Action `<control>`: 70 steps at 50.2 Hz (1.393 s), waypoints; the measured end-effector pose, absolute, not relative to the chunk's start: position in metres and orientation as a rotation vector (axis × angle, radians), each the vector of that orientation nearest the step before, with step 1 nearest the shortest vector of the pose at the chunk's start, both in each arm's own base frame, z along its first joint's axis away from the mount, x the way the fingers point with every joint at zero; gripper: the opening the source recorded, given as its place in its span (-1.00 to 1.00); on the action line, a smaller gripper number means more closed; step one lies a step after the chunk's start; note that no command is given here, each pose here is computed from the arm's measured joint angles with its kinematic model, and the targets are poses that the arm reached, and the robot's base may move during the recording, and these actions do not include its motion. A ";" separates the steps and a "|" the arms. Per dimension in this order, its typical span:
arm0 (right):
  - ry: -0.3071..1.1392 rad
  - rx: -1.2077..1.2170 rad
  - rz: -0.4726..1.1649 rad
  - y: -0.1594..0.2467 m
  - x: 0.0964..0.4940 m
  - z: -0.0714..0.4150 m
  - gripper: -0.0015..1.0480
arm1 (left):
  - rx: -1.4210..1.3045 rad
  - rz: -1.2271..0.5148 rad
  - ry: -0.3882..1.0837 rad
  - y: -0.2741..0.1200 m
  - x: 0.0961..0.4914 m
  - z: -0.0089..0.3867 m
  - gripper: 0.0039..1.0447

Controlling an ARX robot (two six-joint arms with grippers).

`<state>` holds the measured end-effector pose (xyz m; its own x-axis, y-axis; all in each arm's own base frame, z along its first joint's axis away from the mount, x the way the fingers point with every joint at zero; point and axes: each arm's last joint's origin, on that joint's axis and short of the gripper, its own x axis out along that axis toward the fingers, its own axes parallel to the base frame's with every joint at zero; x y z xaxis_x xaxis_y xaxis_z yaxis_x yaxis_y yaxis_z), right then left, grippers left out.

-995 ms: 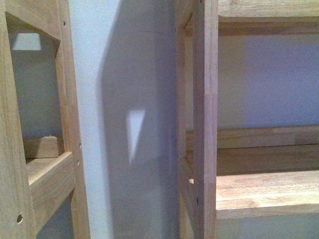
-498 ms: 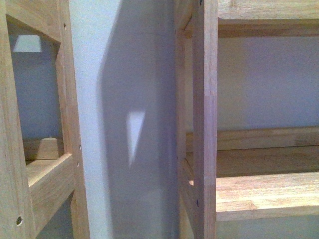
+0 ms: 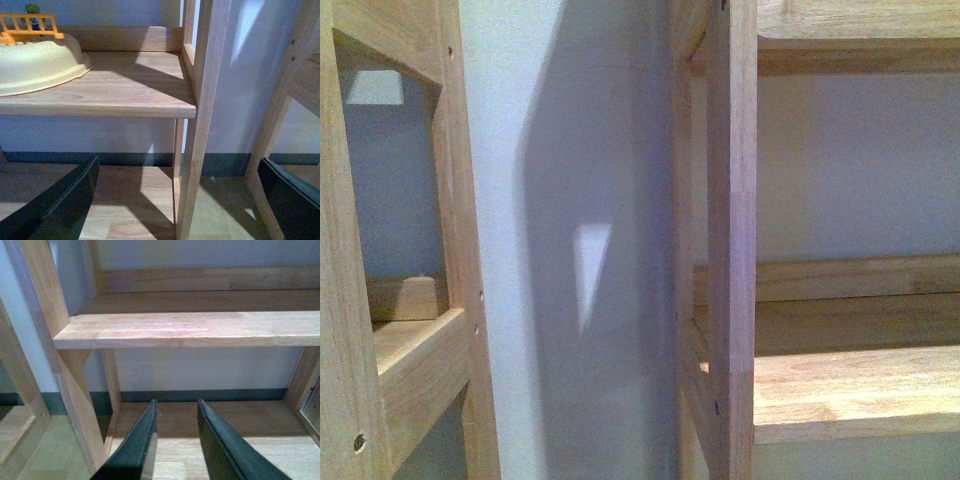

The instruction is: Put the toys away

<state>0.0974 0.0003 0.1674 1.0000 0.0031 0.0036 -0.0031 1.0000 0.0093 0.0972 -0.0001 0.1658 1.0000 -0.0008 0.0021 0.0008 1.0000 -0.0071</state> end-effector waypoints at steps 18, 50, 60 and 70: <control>-0.004 0.004 0.003 0.000 0.097 0.167 -0.31 | -0.007 -0.001 -0.002 0.000 0.097 0.166 0.89; -0.004 0.004 0.003 0.000 0.097 0.167 0.87 | -0.007 -0.001 -0.002 0.000 0.097 0.166 0.89; -0.004 0.004 0.003 0.000 0.097 0.167 0.87 | -0.007 -0.001 -0.002 0.000 0.097 0.166 0.89; -0.004 0.004 0.003 0.000 0.097 0.167 0.87 | -0.007 -0.001 -0.002 0.000 0.097 0.166 0.89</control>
